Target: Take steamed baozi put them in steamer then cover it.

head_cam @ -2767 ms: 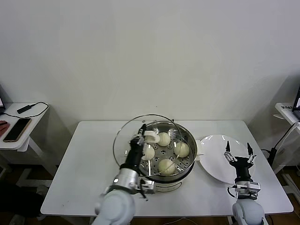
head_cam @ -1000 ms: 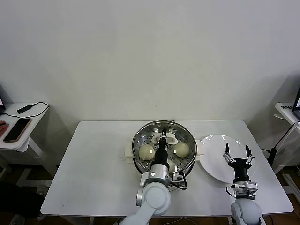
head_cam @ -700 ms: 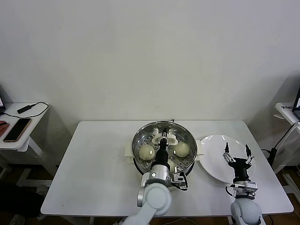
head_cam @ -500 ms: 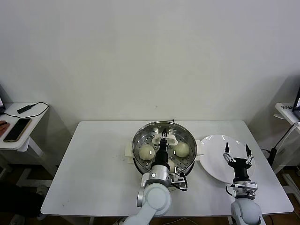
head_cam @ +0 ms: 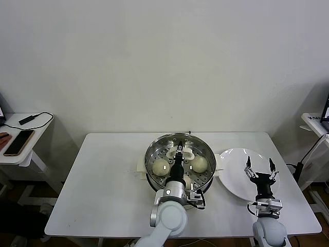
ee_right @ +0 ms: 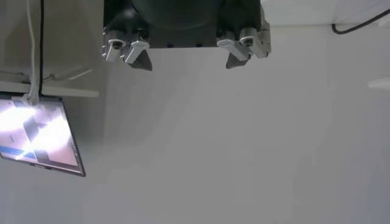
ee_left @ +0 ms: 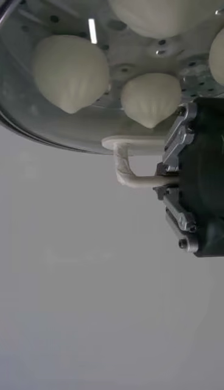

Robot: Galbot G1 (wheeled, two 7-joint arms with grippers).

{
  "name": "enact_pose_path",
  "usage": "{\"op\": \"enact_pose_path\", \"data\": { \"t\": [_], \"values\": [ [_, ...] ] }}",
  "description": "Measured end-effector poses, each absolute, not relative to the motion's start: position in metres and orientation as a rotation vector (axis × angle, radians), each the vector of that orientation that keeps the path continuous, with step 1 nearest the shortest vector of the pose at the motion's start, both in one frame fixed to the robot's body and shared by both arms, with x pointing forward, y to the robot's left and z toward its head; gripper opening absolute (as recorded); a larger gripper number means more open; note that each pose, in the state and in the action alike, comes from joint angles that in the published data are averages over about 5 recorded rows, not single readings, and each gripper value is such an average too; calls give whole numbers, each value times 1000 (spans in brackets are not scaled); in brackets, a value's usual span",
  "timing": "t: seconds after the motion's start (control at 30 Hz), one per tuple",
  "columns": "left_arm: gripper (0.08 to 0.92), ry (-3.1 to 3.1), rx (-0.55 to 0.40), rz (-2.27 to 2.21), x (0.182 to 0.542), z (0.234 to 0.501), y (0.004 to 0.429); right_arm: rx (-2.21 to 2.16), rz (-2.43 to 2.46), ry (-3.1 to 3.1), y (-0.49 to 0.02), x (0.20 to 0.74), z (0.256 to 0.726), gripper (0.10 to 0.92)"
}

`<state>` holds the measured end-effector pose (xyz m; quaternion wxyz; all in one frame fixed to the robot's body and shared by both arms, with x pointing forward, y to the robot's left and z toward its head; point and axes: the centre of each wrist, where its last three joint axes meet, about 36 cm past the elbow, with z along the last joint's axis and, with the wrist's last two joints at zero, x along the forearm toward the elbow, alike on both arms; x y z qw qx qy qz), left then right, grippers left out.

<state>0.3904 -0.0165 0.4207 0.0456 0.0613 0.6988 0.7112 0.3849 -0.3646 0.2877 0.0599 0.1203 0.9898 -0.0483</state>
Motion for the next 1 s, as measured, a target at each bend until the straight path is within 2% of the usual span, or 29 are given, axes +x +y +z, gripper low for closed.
{"op": "enact_pose_path", "data": {
  "t": [0.43, 0.53, 0.77, 0.87, 1.0],
  "values": [
    [555, 2141, 177, 2163, 389, 426, -13, 361, -146, 2997, -363, 385, 287, 823],
    [586, 2140, 185, 2161, 386, 427, -12, 360, -146, 2997, -363, 385, 287, 823],
    [592, 2150, 227, 2138, 373, 431, -11, 356, -140, 2993, -360, 388, 289, 823],
    [638, 2158, 243, 2120, 367, 435, -10, 354, -138, 2991, -359, 389, 289, 823],
    [750, 2169, 256, 2096, 358, 440, -5, 353, -134, 2989, -357, 390, 290, 823]
  ]
}}
